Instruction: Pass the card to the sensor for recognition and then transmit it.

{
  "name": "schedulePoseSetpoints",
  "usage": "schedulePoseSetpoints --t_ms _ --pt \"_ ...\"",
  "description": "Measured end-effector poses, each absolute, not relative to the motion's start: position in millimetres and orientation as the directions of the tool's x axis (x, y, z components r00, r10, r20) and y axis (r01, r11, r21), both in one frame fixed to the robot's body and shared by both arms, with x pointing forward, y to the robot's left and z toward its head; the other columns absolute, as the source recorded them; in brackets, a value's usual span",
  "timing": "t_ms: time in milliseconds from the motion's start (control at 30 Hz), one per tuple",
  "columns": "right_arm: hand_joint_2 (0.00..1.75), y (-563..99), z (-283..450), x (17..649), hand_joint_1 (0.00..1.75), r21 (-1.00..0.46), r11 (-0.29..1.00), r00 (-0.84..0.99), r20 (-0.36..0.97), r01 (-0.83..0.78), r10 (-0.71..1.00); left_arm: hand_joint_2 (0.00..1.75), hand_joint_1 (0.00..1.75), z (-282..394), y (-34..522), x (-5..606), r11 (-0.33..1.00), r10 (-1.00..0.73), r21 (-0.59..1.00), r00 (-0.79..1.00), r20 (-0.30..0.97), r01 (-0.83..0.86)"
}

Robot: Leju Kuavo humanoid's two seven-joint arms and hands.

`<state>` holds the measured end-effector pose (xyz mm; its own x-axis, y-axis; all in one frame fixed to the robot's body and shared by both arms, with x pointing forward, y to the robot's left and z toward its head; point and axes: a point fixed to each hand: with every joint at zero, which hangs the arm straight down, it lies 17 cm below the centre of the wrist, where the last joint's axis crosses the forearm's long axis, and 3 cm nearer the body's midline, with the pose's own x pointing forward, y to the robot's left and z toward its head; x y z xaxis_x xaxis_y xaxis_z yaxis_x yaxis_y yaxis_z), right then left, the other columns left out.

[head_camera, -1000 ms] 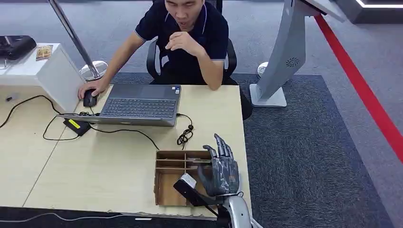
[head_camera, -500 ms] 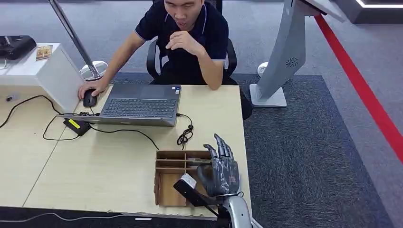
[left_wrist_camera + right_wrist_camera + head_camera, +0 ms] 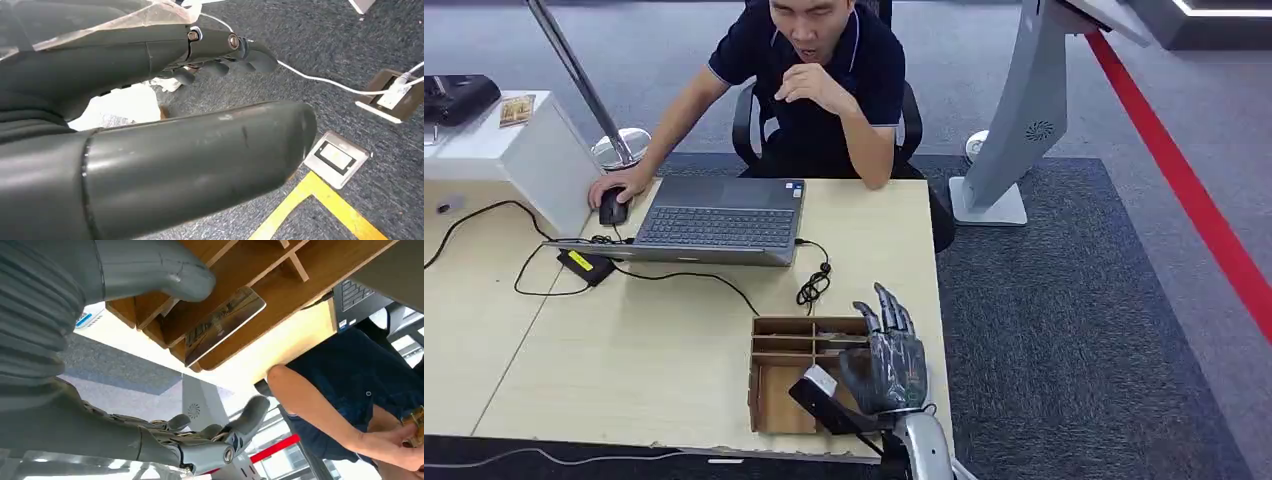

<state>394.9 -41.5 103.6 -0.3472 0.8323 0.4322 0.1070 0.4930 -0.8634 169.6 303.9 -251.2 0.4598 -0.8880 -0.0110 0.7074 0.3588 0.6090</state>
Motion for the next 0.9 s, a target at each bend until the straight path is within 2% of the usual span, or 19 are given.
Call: schedulePoseSetpoints --t_ms 267,300,467,533,733,900 --pt "1.75 -41.1 103.0 394.8 0.51 -0.865 0.492 -0.347 0.432 0.104 0.833 0.0 0.0 -251.2 303.6 169.8 0.359 -0.888 0.609 0.46 -0.01 0.707" --pt "1.75 -41.1 103.0 394.8 0.56 -0.865 0.492 -0.347 0.432 0.104 0.833 0.0 0.0 -251.2 303.6 169.8 0.359 -0.888 0.609 0.46 -0.01 0.707" --pt "1.75 -40.9 102.5 394.8 0.58 -0.866 0.49 -0.347 0.431 0.101 0.833 0.0 0.0 -251.5 303.2 169.6 0.358 -0.889 0.606 0.458 -0.011 0.71" --pt "1.75 -40.6 102.2 394.7 0.66 -0.866 0.489 -0.347 0.43 0.1 0.833 0.0 0.0 -251.4 303.2 170.0 0.358 -0.889 0.606 0.457 -0.011 0.711" --pt "1.75 -40.6 102.2 394.8 0.75 -0.866 0.489 -0.347 0.43 0.1 0.833 0.0 0.0 -251.3 303.1 170.5 0.357 -0.89 0.607 0.456 -0.011 0.71" --pt "1.75 -40.5 102.3 394.7 0.68 -0.866 0.489 -0.347 0.43 0.1 0.833 0.0 0.0 -251.3 303.1 170.5 0.357 -0.89 0.606 0.456 -0.011 0.711"
